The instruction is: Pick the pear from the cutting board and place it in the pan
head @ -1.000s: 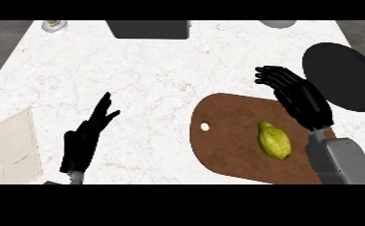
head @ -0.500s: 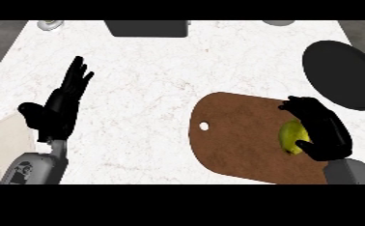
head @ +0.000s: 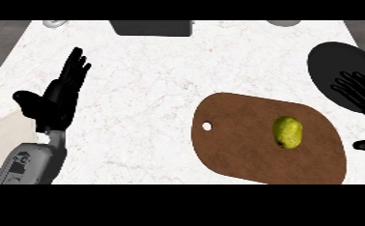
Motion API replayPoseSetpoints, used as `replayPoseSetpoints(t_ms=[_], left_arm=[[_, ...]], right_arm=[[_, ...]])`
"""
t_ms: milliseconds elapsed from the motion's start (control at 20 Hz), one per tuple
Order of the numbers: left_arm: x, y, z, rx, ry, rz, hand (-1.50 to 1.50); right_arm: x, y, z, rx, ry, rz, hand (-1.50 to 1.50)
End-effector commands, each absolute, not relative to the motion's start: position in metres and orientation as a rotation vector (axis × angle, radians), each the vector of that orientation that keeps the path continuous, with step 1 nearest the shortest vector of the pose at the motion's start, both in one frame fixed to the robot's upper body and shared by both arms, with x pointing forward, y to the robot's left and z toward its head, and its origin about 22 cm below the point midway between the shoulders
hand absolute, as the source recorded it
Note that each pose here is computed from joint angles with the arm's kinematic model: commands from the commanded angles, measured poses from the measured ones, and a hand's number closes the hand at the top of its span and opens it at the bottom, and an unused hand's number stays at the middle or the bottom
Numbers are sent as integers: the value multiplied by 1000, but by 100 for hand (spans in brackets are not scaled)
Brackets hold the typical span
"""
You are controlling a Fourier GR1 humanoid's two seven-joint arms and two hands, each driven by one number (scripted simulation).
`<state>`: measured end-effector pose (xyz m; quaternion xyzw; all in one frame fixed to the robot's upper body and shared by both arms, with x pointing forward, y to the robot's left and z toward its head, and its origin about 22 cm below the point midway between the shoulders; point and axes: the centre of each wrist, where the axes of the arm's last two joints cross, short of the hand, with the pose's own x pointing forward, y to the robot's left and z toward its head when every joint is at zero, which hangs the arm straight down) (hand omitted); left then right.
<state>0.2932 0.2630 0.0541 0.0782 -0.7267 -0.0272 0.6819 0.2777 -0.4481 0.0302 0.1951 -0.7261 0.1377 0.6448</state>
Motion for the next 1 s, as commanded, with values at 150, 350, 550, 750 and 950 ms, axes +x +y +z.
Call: replayPoseSetpoints(t_ms=[150, 350, 550, 750, 950], left_arm=[[299, 259, 53, 164, -1636, -72, 0], [310, 260, 61, 168, -1646, -78, 0], [304, 254, 61, 165, -1630, -85, 0], [307, 264, 52, 167, -1636, -63, 0], [308, 260, 55, 185, -1629, -58, 0]], right_arm=[[297, -474, 76, 568, -1693, 533, -150], [316, -461, 83, 506, -1744, 568, -150], [329, -454, 91, 515, -1749, 602, -150], [336, -443, 97, 647, -1723, 649, -150], [338, -424, 93, 735, -1745, 678, -150]])
